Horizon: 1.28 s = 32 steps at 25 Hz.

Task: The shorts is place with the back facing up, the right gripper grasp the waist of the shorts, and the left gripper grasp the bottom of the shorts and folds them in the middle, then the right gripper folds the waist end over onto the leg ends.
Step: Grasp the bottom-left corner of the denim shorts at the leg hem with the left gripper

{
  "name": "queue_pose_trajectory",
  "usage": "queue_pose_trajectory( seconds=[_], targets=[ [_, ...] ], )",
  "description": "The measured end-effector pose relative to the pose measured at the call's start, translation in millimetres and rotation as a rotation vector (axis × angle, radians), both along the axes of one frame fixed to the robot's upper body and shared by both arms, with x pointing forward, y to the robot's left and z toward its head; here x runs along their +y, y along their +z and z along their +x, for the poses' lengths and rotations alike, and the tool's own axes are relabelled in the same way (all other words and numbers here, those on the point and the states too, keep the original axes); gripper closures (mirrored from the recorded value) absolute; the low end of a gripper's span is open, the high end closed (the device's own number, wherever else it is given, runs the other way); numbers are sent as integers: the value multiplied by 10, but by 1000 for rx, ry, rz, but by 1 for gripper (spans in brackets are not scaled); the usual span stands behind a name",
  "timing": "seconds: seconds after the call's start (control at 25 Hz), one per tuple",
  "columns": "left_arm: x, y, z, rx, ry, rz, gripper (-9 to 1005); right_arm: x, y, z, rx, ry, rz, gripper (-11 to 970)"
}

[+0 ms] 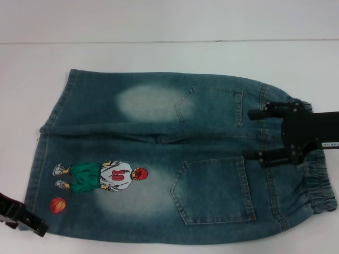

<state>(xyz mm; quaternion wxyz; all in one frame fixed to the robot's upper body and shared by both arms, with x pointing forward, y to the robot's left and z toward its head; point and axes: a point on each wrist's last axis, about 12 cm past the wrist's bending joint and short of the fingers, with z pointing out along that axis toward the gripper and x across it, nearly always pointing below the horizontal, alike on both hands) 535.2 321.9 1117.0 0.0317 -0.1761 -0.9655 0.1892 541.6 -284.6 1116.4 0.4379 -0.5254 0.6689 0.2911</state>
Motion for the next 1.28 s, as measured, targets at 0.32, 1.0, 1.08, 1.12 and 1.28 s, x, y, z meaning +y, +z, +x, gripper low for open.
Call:
queue_pose_trajectory(
  seconds=[0.32,1.0,1.08,1.12,1.28],
  targets=[
    [-47,-12,39,2,-14,-1,144,9,-7,6,3,-2,7,48],
    [-99,-64,86,6,8,6,265,13,2,22,-1,-5,7,47],
    [-114,-78,100,3,19,6,293,15,1,22,-1,-6,8,47],
    [-123,-89,107,1,28,7,307,14,2,22,-1,-6,8,47],
    [-170,-122,117,5,42,8,490,1,3,22,-3,-14,12,47]
  ],
)
